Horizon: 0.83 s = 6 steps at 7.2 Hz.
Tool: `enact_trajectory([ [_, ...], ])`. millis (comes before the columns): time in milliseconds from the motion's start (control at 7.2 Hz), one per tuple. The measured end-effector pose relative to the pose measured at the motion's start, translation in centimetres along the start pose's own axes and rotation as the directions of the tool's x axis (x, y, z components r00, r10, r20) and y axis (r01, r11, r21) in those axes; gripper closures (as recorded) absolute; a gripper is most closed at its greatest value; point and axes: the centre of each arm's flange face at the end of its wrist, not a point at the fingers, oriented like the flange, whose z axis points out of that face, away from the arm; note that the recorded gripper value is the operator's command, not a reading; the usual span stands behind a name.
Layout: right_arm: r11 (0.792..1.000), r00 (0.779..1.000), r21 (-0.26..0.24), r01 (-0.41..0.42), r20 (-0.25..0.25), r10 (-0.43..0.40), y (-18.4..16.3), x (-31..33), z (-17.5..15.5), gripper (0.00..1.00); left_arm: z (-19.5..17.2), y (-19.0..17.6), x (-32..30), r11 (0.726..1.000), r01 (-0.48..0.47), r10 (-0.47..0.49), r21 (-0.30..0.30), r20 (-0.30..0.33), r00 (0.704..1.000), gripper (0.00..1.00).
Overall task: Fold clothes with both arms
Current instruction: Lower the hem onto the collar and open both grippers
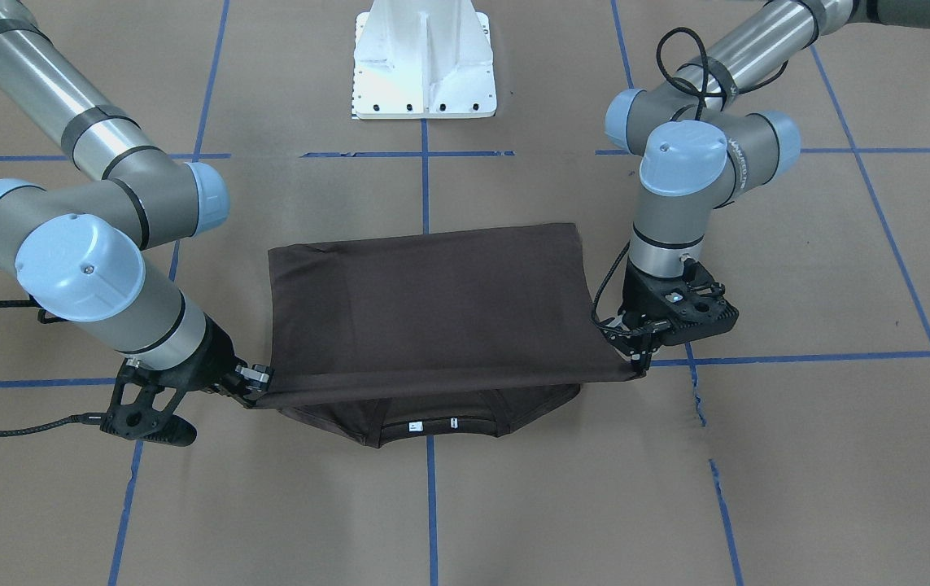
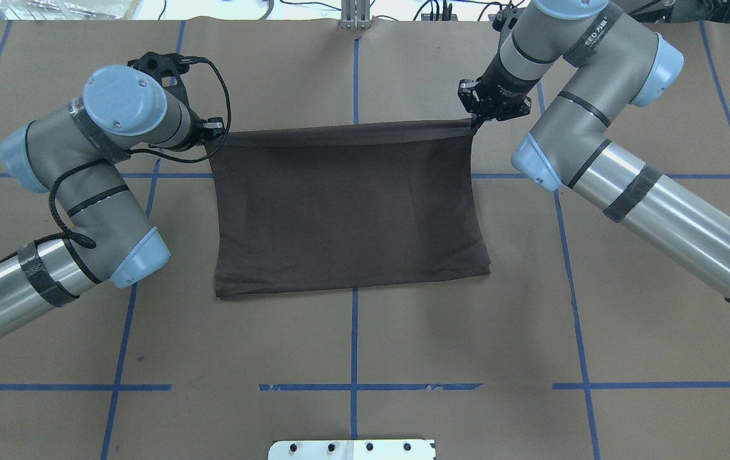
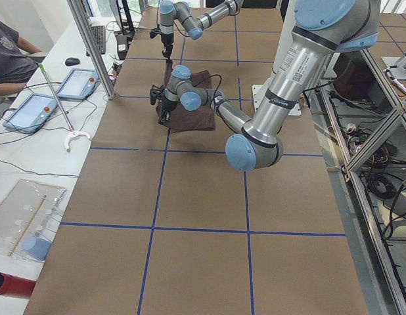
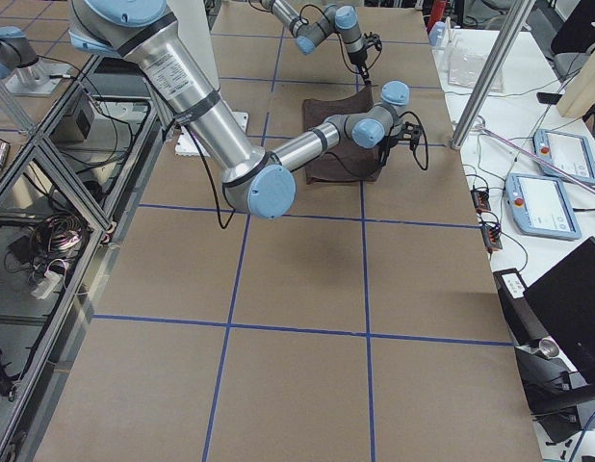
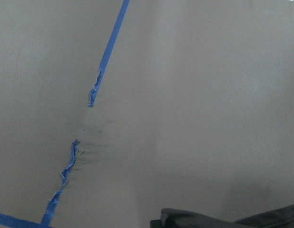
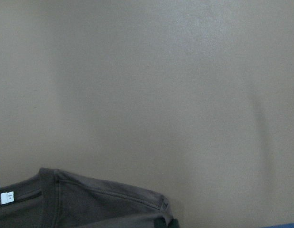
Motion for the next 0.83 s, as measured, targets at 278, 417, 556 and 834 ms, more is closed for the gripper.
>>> enact_trajectory([
  [278, 1.000, 1.000, -0.002, 0.010, 0.003, -0.010, 0.4, -0.7, 0.1, 1.00, 0.0, -0.3, 1.3, 1.000, 0.004, -0.004, -0.001, -0.007, 1.000, 1.00],
  [417, 1.000, 1.000, -0.005, 0.017, 0.004, -0.017, 0.7, -0.9, 0.3, 1.00, -0.2, -0.3, 1.9, 1.000, 0.006, -0.006, -0.001, -0.011, 1.000, 1.00],
  [556, 1.000, 1.000, -0.010, 0.022, 0.003, -0.022, 1.0, -1.0, 0.6, 0.44, -0.3, -0.3, 2.2, 1.000, 0.005, -0.005, 0.000, -0.014, 1.000, 0.77],
  [834, 0.999, 0.999, -0.020, 0.031, -0.006, -0.031, 1.5, -0.7, 1.3, 0.00, -0.5, -0.3, 2.7, 1.000, 0.001, -0.001, 0.003, -0.022, 1.000, 0.00],
])
